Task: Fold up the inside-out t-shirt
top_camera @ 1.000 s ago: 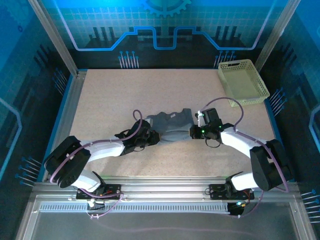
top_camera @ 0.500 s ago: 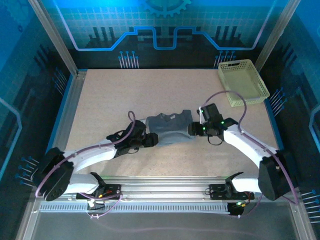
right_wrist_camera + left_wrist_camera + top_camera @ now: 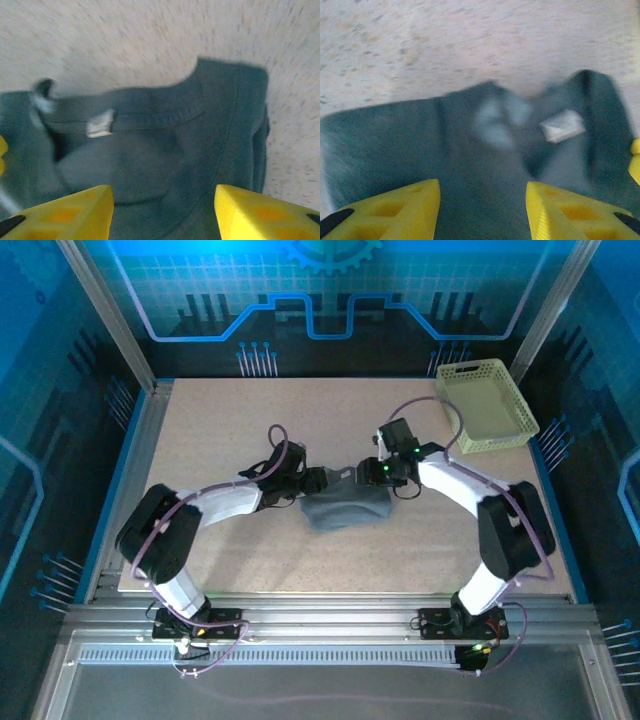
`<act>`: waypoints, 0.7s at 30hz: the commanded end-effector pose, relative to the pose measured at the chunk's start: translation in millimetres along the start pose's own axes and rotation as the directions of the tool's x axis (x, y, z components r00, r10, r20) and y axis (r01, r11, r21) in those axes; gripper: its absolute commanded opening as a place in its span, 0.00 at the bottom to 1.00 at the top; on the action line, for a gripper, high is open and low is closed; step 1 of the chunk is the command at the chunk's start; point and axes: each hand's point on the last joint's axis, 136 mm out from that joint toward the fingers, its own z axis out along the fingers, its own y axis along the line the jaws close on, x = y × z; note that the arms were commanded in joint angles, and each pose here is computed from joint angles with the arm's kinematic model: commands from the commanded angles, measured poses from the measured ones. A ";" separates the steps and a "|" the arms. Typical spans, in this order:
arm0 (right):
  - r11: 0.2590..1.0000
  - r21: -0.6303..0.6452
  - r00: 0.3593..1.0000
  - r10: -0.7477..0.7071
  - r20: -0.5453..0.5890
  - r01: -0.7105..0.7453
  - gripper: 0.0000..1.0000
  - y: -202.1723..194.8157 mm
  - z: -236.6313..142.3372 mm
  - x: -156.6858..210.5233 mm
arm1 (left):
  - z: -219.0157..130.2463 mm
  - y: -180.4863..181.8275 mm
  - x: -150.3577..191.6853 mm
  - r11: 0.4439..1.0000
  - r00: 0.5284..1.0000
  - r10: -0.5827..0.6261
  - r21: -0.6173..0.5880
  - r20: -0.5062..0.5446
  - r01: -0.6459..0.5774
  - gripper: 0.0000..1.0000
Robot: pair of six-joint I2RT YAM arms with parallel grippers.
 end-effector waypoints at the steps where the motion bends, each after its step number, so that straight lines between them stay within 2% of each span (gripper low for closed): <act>1: 0.998 -0.005 0.998 0.059 0.014 -0.059 0.57 -8.6 15.3 -11.3 | 4.1 2.2 -10.0 0.998 0.999 -0.048 0.035 0.016 0.047 0.50; 7: 0.997 -0.027 0.996 0.075 0.039 -0.074 0.61 -27.7 24.3 -24.7 | 10.5 25.6 -4.4 0.999 0.999 -0.050 -0.016 -0.002 0.050 0.59; 10: 0.999 -0.033 0.996 0.031 0.079 -0.028 0.70 -23.2 5.3 -30.7 | -2.5 26.2 -12.0 0.999 0.998 -0.050 -0.006 0.024 0.050 0.63; 13: 1.000 0.013 0.994 -0.003 0.111 0.002 0.83 -27.9 -18.2 -27.1 | -24.9 23.4 -18.5 1.000 0.998 -0.007 -0.024 0.060 0.009 0.70; 17: 1.000 0.022 0.999 0.014 0.035 -0.015 0.89 -32.6 -16.7 -3.2 | -41.3 23.5 -12.7 1.000 0.998 -0.004 -0.016 0.069 0.005 0.73; 21: 0.998 0.022 0.996 0.065 -0.058 -0.064 0.90 -31.6 3.6 22.7 | -31.0 24.5 10.0 1.000 1.000 -0.014 -0.013 0.013 0.015 0.72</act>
